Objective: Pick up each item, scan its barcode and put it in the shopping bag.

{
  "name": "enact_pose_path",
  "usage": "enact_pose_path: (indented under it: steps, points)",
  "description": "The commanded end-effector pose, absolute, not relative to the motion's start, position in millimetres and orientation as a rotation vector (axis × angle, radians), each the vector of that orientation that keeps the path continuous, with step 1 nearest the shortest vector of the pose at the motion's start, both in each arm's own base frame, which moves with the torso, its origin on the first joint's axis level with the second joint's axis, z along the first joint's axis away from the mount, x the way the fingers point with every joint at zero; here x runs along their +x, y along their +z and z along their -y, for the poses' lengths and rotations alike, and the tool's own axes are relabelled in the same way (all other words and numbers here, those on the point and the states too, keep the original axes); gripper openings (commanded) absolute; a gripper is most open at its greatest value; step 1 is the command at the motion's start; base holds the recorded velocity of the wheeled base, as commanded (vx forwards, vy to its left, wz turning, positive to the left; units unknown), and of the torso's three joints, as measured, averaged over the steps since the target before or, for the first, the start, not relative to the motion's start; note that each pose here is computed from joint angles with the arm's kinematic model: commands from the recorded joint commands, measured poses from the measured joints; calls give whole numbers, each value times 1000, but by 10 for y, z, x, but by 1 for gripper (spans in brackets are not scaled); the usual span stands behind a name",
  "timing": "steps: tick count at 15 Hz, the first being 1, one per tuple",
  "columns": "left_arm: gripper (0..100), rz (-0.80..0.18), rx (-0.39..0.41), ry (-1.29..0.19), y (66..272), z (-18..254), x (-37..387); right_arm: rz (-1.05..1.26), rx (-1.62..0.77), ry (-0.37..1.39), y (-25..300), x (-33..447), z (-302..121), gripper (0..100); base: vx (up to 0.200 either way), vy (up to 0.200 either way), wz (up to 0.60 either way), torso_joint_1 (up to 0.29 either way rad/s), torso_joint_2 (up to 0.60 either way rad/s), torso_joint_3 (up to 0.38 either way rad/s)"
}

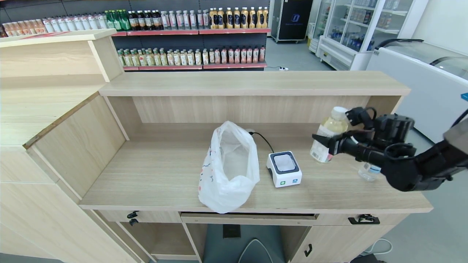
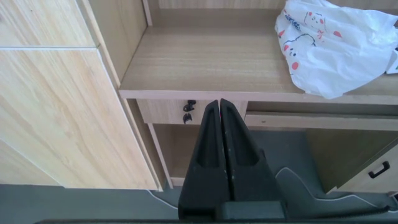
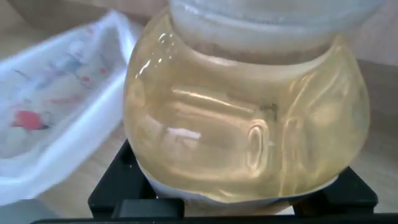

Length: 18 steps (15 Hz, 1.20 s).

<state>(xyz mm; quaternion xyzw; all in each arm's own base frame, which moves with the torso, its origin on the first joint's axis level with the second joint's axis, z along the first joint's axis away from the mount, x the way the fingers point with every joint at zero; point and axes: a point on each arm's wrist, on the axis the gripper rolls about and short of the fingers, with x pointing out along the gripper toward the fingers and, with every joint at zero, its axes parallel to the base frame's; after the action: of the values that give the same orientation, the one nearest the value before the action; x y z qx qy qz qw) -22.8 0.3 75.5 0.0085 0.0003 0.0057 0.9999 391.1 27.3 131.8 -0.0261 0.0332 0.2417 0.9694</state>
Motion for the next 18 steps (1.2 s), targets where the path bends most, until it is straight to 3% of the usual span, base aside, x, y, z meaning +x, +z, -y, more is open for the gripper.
enact_pose_path:
  steps: [1, 2, 7, 11, 18]
  points:
    - [0, 0, 17, 12, 755, -3, -228, 59, 40, 659, 2317, 3261, -260, 0, 0, 0, 0, 0, 0, 0]
    - [0, 0, 17, 12, 755, -3, -228, 38, 117, 786, 2584, 2955, -270, 0, 0, 0, 0, 0, 0, 0]
    - [0, 0, 17, 12, 755, -3, -228, -68, 243, 1177, 2751, 2435, -398, 0, 0, 0, 0, 0, 0, 0]
    - [0, 0, 17, 12, 755, -3, -228, -185, 455, 1317, 2986, 2209, -686, 0, 0, 0, 0, 0, 0, 0]
    - [0, 0, 17, 12, 755, -3, -228, -242, 487, 1434, 2981, 1824, -850, 0, 0, 0, 0, 0, 0, 0]
